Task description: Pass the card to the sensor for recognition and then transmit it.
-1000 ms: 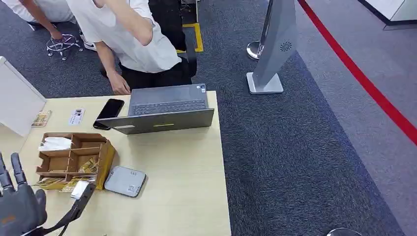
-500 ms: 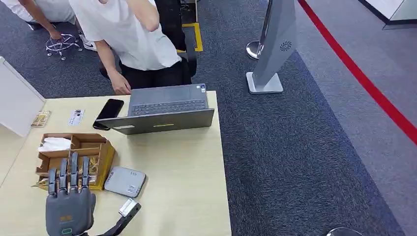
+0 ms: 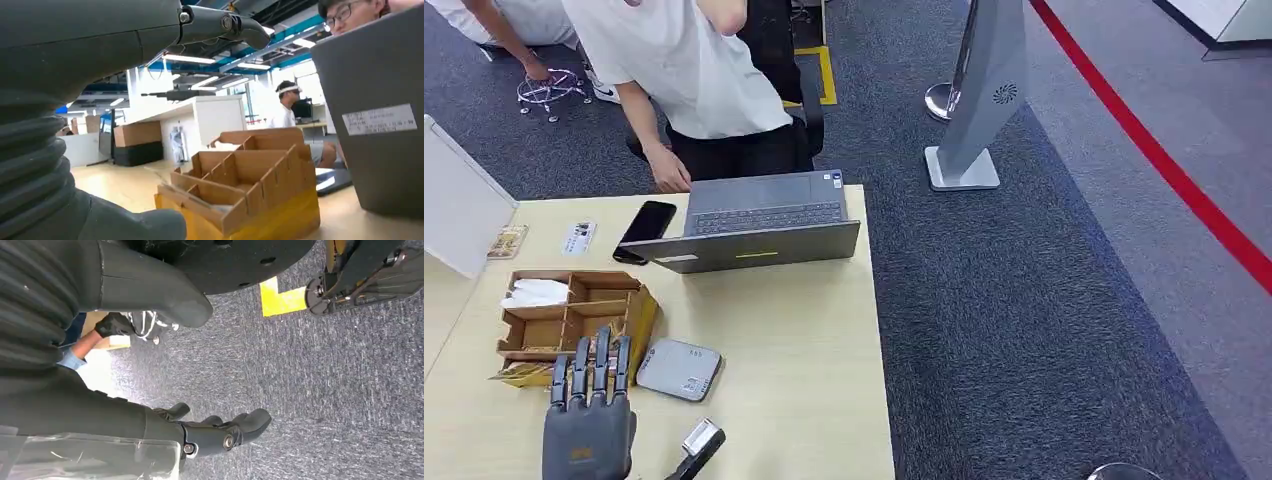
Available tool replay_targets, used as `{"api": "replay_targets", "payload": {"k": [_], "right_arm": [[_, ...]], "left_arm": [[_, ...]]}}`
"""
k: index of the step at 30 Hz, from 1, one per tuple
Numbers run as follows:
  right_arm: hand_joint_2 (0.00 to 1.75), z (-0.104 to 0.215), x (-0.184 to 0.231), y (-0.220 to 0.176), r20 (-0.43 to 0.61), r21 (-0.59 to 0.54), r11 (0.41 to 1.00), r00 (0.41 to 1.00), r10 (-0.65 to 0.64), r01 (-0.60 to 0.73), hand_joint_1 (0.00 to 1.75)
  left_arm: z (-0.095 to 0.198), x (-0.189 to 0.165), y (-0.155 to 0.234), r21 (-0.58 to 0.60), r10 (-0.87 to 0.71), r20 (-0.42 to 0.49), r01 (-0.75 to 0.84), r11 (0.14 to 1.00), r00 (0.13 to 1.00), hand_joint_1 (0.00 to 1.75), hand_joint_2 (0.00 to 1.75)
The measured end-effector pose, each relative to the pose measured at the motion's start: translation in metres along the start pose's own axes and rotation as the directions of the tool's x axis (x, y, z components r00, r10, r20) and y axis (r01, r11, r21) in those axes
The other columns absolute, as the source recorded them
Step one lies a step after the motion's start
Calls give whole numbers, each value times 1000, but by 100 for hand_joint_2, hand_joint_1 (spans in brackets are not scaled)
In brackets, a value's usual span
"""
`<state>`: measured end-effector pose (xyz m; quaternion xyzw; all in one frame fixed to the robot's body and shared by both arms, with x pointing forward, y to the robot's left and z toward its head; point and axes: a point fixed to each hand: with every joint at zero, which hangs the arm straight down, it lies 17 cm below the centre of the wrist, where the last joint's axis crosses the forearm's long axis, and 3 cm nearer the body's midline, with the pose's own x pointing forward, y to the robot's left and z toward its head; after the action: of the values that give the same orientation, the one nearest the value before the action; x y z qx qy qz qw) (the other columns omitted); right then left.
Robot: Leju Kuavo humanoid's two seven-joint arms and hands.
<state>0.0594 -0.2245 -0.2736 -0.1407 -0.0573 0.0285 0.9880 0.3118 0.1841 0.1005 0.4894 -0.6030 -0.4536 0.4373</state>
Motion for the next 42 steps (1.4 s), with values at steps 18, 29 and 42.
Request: {"api": "replay_targets", "payload": {"k": [18, 29, 42], "right_arm": [[175, 0, -1, 0, -4, 2, 1000, 1000, 16, -16, 0], [175, 1, -2, 3, -9, 14, 999, 999, 34, -34, 0], [175, 1, -2, 3, -2, 16, 999, 999, 51, -51, 0]], "left_arm": [[23, -6, -7, 27, 68, -66, -66, 997, 996, 0, 175], [17, -3, 28, 194, 58, 83, -73, 978, 995, 0, 175], [7, -9, 49, 259, 20, 110, -48, 965, 994, 0, 175]]}}
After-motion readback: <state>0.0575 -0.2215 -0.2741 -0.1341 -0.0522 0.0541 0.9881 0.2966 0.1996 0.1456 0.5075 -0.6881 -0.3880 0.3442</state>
